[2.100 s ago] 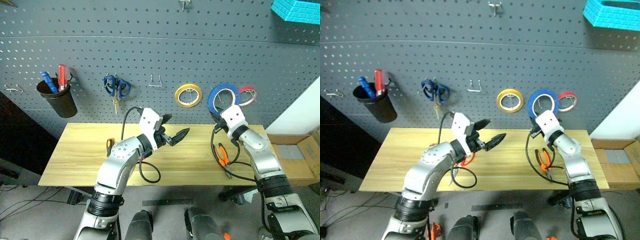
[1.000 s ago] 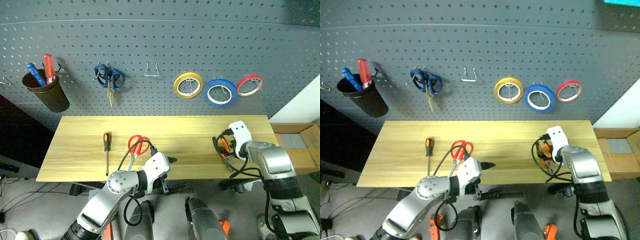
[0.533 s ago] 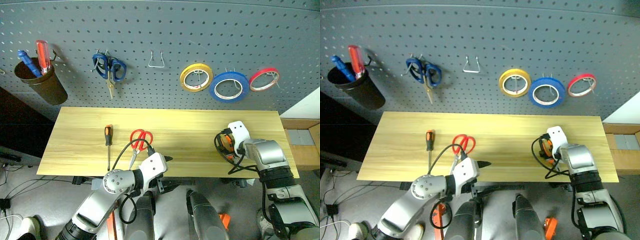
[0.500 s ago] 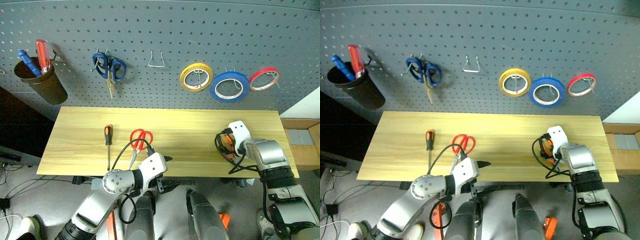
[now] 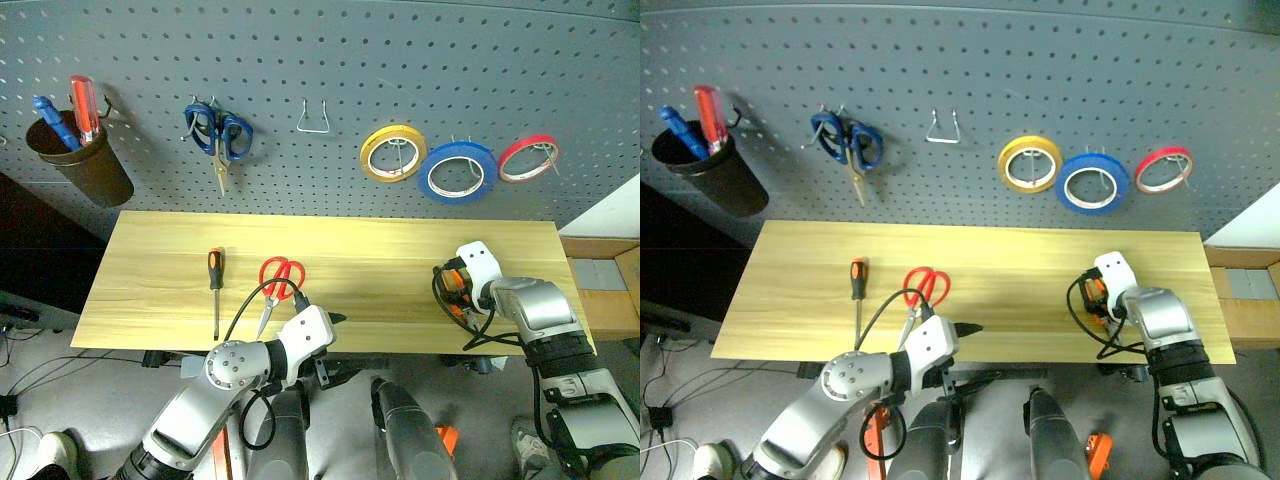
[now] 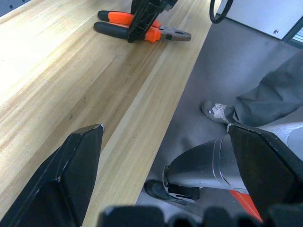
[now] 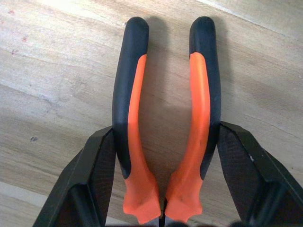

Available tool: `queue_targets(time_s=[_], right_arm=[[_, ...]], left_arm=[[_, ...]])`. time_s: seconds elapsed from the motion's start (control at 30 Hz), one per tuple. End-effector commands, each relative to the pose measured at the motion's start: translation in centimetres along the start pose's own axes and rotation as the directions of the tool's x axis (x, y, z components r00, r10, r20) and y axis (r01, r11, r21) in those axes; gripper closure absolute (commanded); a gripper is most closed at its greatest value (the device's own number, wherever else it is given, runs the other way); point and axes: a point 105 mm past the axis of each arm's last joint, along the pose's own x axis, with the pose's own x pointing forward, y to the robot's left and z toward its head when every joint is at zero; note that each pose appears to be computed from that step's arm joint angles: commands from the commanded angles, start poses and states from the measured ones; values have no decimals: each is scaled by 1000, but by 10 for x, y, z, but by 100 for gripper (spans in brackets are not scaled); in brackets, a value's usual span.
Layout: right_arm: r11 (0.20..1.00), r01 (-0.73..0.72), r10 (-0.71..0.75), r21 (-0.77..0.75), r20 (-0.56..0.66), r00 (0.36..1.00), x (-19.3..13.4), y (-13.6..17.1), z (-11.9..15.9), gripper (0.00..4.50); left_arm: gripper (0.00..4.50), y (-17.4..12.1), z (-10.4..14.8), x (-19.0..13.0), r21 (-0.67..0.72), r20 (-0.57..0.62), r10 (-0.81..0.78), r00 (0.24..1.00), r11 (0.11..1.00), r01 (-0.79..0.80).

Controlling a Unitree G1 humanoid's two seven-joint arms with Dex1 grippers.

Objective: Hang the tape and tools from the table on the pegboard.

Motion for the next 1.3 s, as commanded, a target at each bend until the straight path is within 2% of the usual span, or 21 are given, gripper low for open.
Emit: queue_targets(time_s=[0.03, 0.1, 0.2, 0.37, 0.5, 0.57, 0.67, 0.8, 0.97, 1.07, 1.13, 1.3], right_arm=[[999, -18, 19, 27, -35, 999, 5, 0, -9, 183], [999, -43, 43, 10, -6, 999, 4, 4, -2, 183], [981, -181, 190, -72, 151, 970, -17, 32, 26, 183], [928, -264, 354, -262, 404, 843, -67, 73, 64, 183], [899, -298, 434, -321, 562, 704, -109, 113, 84, 183], [906, -295, 424, -304, 665, 615, -127, 128, 105, 183], [923, -270, 375, -274, 799, 469, -151, 139, 144, 183], [935, -214, 337, -282, 893, 297, -176, 148, 183, 183], [965, -93, 255, -246, 962, 100, -199, 145, 232, 183], [972, -56, 230, -227, 972, 57, -199, 142, 249, 183], [974, -33, 226, -224, 973, 52, -194, 140, 259, 183], [976, -3, 220, -220, 975, 38, -187, 135, 274, 183]], left_arm=[[0, 0, 11, 1, 32, 41, -11, 999, 999, 10], [0, 4, 11, 2, 41, 44, 1, 999, 999, -3], [0, 16, 18, -3, 34, 79, 92, 993, 995, -95], [0, 7, 29, -18, -127, 178, 222, 958, 971, -202], [0, -4, 37, -43, -233, 199, 415, 888, 900, -369], [0, 2, 40, -59, -252, 191, 520, 832, 846, -471], [0, 23, 48, -80, -226, 203, 645, 736, 763, -606], [0, 53, 63, -92, -192, 258, 720, 644, 691, -697], [0, 107, 83, -84, -116, 336, 722, 605, 669, -734], [0, 125, 91, -72, -94, 359, 691, 628, 696, -712], [0, 135, 96, -62, -64, 365, 661, 656, 720, -691], [0, 153, 98, -54, -47, 359, 649, 671, 731, -681]])
